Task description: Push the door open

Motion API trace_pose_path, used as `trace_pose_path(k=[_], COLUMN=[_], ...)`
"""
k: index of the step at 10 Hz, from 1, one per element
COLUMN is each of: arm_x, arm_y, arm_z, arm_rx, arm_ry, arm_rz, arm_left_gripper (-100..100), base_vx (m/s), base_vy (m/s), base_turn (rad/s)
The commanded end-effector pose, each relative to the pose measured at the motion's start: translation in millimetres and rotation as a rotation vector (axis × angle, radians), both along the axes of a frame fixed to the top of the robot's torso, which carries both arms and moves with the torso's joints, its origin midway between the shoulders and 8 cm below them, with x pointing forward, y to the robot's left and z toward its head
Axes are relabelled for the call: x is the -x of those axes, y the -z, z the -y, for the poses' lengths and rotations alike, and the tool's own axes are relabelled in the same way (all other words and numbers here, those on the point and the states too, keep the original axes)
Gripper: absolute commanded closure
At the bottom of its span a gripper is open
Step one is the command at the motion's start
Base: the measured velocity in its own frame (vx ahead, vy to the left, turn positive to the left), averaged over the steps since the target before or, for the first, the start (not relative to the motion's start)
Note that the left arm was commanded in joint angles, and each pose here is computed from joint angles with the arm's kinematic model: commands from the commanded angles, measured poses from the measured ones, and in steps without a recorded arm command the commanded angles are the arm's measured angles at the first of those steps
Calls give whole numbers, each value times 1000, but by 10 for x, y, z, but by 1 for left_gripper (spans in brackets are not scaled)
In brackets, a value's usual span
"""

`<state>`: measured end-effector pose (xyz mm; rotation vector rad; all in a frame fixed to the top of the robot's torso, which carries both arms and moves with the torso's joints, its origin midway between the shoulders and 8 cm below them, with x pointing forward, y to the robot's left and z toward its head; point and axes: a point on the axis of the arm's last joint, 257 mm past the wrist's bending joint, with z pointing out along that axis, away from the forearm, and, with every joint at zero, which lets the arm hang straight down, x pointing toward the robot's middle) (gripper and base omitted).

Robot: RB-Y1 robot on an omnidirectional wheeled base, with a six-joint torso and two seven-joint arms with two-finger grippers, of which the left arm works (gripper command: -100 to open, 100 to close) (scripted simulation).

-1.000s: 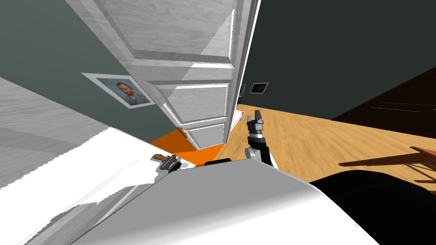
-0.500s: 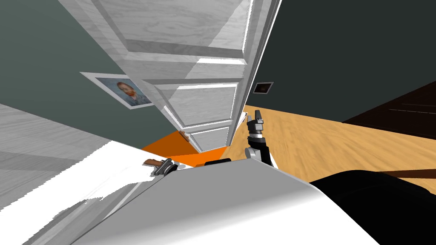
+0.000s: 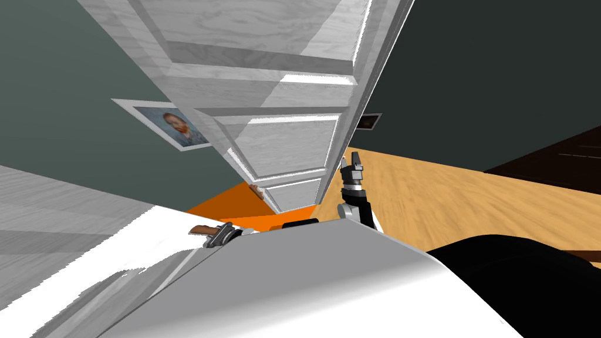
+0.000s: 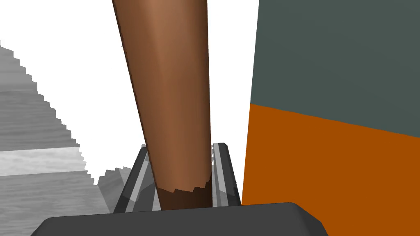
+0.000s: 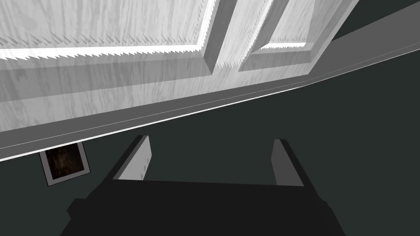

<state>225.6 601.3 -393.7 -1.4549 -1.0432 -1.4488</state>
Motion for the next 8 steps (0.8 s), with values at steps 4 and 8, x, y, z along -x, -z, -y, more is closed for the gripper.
trace_pose_path(k=[4, 8], arm_x=[166, 334], arm_y=[-105, -150], arm_z=[-115, -166], arm_rx=[-31, -44], arm_ry=[-101, -192], arm_rz=[21, 33], arm_left_gripper=[100, 100], base_vx=[19, 12], base_vy=[207, 112], base_turn=[-98, -72])
